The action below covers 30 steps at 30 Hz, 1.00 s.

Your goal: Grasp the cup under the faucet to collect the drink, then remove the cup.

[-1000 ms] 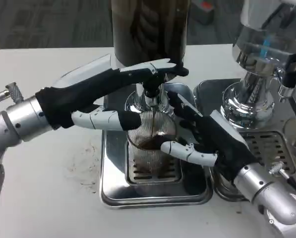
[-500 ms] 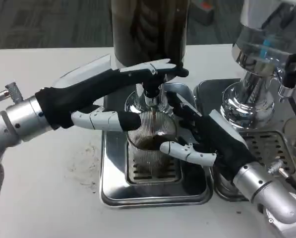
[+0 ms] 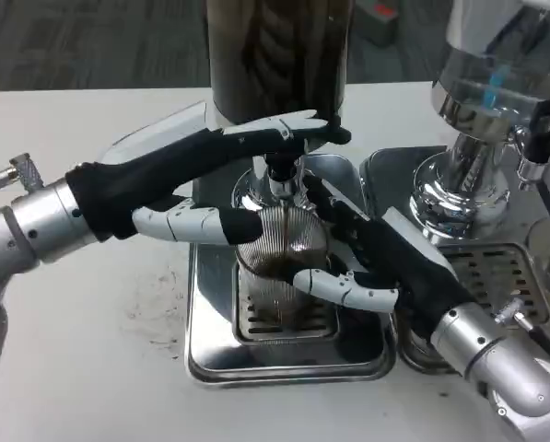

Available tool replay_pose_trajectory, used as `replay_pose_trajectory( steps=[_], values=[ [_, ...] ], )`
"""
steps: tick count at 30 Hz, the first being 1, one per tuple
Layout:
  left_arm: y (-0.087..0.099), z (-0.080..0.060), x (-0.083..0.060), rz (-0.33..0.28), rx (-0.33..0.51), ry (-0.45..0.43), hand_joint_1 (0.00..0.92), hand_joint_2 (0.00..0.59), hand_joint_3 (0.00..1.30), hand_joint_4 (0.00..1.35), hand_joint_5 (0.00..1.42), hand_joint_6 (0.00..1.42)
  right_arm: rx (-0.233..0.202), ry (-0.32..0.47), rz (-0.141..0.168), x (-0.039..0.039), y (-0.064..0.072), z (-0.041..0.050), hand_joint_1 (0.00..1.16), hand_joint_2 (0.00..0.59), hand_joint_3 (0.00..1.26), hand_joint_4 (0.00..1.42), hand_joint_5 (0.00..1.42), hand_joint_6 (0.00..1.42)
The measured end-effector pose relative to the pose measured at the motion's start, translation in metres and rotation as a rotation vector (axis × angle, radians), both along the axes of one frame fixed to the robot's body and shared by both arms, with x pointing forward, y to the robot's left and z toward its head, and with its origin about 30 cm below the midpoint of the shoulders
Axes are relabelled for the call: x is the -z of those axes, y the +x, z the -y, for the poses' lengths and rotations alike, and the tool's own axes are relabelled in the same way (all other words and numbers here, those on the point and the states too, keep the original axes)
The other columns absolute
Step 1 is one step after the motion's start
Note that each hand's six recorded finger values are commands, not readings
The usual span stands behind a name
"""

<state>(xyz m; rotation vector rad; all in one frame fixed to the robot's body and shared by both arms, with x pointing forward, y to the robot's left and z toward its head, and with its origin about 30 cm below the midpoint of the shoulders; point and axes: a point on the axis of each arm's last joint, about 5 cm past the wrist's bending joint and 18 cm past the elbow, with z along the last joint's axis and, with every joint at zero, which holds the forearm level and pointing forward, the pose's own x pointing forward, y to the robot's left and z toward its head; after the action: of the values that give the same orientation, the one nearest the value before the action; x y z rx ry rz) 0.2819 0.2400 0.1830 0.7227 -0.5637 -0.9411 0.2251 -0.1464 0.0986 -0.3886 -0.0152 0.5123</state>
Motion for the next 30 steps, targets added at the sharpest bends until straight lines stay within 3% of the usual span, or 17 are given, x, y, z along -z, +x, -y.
replay_pose_trajectory(
  steps=[30],
  values=[
    [-0.0008, -0.0012, -0.0002, 0.014, -0.002, -0.004, 0.000, 0.082, 0.17, 0.07, 0.07, 0.15, 0.000, 0.003, -0.016, 0.0028, 0.0001, 0.0009, 0.56, 0.173, 0.00, 0.00, 0.00, 0.03]
  ],
)
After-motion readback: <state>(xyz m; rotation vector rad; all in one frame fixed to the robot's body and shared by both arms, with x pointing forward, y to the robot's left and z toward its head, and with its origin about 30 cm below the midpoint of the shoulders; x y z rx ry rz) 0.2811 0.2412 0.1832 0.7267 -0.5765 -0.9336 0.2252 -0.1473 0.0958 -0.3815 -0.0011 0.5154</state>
